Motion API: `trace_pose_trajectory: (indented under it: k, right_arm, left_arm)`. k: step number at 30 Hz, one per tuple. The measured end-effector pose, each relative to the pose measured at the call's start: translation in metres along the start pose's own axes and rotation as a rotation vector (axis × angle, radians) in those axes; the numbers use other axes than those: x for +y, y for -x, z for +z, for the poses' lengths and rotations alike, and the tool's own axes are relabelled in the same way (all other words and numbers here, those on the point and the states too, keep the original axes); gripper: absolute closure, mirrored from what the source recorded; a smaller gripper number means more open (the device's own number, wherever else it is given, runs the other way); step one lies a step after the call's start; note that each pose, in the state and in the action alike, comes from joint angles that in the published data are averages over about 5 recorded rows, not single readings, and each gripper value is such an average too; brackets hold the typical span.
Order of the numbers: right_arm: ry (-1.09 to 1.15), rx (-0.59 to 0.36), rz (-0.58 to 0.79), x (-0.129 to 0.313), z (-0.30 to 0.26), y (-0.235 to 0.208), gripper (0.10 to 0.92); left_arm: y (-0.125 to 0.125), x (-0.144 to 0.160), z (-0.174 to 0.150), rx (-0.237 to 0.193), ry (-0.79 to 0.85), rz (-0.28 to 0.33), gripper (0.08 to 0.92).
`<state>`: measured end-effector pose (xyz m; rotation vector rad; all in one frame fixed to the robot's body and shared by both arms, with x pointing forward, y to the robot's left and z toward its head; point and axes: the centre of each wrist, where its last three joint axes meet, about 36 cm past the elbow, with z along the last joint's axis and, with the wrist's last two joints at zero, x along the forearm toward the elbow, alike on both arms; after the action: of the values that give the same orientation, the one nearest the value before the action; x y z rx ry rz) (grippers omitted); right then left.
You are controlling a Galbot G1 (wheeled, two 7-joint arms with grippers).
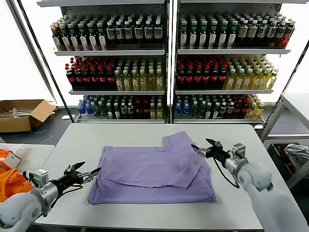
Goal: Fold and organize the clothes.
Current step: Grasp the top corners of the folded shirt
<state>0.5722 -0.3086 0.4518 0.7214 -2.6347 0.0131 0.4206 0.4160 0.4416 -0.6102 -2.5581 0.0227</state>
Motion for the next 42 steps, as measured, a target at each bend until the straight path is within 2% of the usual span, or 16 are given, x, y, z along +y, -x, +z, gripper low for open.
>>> trace_pose_trajectory:
  k: [5,15,30,34,42]
  right_arm:
    - [0.001,0.032,-0.009,-0.008,-0.017,0.039,0.2]
    - [0.023,0.118,0.007,-0.016,-0.011,0.081,0.2]
    - [0.031,0.191,0.02,-0.012,0.001,0.103,0.202]
    - [0.032,0.195,0.02,-0.011,0.003,0.104,0.269]
    - [0.044,0.188,0.004,-0.008,0.005,0.106,0.494]
  left_arm:
    - [0.033,0.02,-0.007,0.005,-0.005,0.035,0.177]
    - [0.089,0.045,-0.017,0.035,-0.024,0.05,0.177]
    - [0.133,0.061,-0.024,0.06,-0.072,0.048,0.176]
    - [0.137,0.063,-0.021,0.076,-0.093,0.046,0.213]
    - [0.137,0.062,-0.015,0.102,-0.112,0.055,0.438]
